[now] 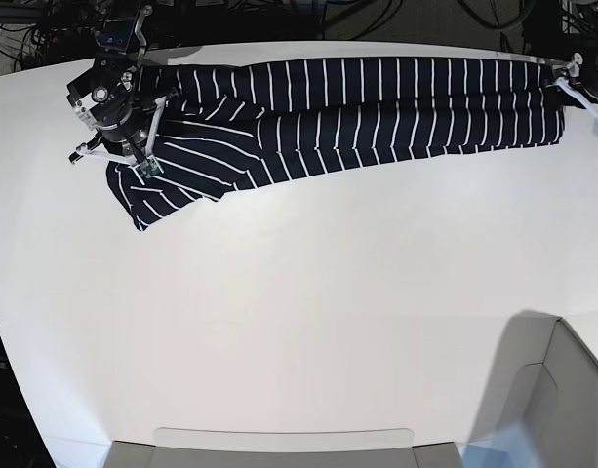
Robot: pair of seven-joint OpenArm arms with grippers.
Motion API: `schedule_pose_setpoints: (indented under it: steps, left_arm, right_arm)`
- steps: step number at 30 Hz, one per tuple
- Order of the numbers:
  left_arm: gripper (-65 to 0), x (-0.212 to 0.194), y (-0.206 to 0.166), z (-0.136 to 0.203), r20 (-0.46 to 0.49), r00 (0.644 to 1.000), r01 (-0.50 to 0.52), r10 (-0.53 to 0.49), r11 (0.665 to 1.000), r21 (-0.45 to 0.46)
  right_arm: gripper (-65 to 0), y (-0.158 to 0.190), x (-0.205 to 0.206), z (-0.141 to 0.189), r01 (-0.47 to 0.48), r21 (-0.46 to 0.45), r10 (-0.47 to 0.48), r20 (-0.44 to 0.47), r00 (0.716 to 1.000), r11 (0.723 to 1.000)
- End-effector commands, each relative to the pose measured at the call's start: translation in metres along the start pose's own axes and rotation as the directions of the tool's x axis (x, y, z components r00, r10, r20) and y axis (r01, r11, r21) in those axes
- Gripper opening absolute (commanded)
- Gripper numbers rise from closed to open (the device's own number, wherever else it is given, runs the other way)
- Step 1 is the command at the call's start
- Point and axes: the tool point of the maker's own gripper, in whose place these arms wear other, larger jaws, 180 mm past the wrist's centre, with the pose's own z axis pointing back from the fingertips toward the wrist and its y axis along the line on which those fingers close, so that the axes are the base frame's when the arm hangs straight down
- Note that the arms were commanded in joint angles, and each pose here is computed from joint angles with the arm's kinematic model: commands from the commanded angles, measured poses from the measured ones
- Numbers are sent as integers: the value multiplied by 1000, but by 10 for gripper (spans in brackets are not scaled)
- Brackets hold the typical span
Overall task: Fold the T-shirt properly
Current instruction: 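Lower the folded strip and release it with both grippers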
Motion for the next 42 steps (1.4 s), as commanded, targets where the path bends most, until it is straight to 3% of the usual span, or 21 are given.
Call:
schedule_pose_setpoints:
  steps: [1, 9, 14, 17, 22, 29, 30, 36, 38, 42]
  left_arm:
    - [-284, 11, 2, 2, -3, 999, 53, -53, 999, -3]
    - [-286, -40, -13, -52, -259, 964, 38, -67, 992, -117]
    - [-292, -43, -24, -83, -301, 953, -20, -27, 988, -152]
    - [-361, -40, -33, -90, -320, 946, 0, -56, 985, -172]
    - [-650, -40, -36, -96, -381, 923, -12, -59, 984, -180]
    - [-650, -29, -13, -93, -411, 912, -81, 20, 988, -132]
    - [-650, -28, -11, -92, -409, 912, -83, 24, 988, -127]
    - [-650, -27, -10, -92, -407, 913, -86, 28, 988, -125]
    - [-650, -27, -10, -92, -407, 913, -86, 28, 988, -125]
    - [-650, -25, -10, -92, -403, 915, -85, 27, 988, -126]
  right_arm:
    - [-650, -5, 6, 3, -13, -12, 13, 22, 1000, 1000]
    - [-650, -5, 6, 3, -13, -12, 13, 20, 1000, 1000]
    - [-650, -4, 6, 3, -11, -10, 11, 21, 1000, 1000]
    - [-650, -5, 6, 3, -11, -11, 11, 21, 1000, 1000]
    - [-650, -7, 6, 5, -7, -19, 8, 22, 1000, 1000]
    - [-650, -2, 27, 19, 32, -29, -29, 93, 995, 999]
    - [-637, 0, 33, 24, 44, -34, -40, 115, 993, 998]
    - [-396, 5, 35, 39, 71, -46, -64, 134, 989, 996]
    - [-356, -1, 23, 39, 103, -62, -96, 112, 989, 993]
    - [-349, -26, -6, 42, 196, -131, -190, 62, 980, 972]
